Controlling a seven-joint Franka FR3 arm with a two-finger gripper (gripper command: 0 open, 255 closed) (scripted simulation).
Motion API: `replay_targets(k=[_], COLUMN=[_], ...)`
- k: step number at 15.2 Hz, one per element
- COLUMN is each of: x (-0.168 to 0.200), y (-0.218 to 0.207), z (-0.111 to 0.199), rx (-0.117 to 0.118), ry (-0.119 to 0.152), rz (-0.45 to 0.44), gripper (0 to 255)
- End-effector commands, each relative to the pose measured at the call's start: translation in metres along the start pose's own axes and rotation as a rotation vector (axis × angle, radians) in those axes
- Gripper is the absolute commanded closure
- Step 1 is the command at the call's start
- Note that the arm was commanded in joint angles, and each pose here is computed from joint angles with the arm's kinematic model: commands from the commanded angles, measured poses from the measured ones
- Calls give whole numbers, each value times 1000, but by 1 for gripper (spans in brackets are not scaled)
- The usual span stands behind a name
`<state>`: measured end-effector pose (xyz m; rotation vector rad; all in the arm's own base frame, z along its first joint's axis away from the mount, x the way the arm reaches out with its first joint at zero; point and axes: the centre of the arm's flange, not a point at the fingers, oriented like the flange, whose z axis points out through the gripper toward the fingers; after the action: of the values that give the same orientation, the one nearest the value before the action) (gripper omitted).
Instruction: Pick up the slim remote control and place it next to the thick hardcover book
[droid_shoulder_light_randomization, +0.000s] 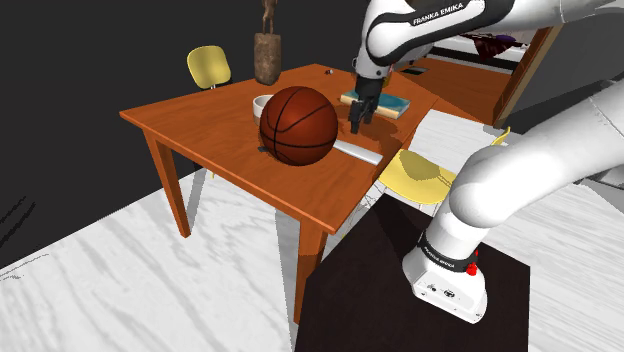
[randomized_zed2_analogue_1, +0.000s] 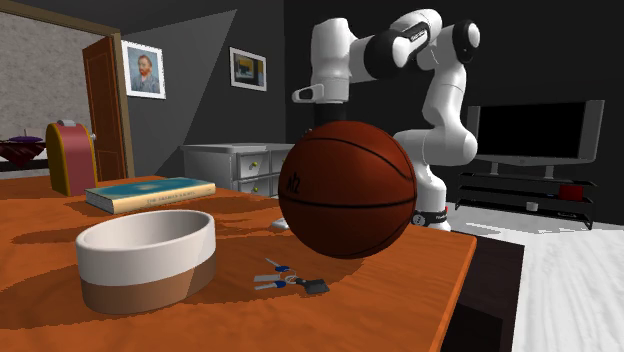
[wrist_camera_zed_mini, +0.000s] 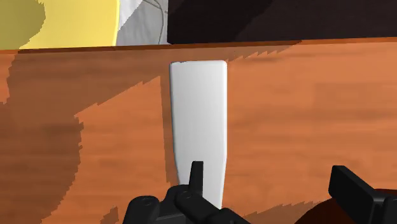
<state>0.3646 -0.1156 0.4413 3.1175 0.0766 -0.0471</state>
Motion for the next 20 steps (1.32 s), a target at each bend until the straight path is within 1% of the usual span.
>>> replay_targets(k=[1,6,7,14,20], x=[7,29,29,30,30], y=[14,51,51,51,51], z=[23,73,74,114,114], rx=[3,13,13,13,13], ry=[8,23,24,24,24], rz=[-13,-43,-43,-43,-43], gripper=[0,0,0,0,0])
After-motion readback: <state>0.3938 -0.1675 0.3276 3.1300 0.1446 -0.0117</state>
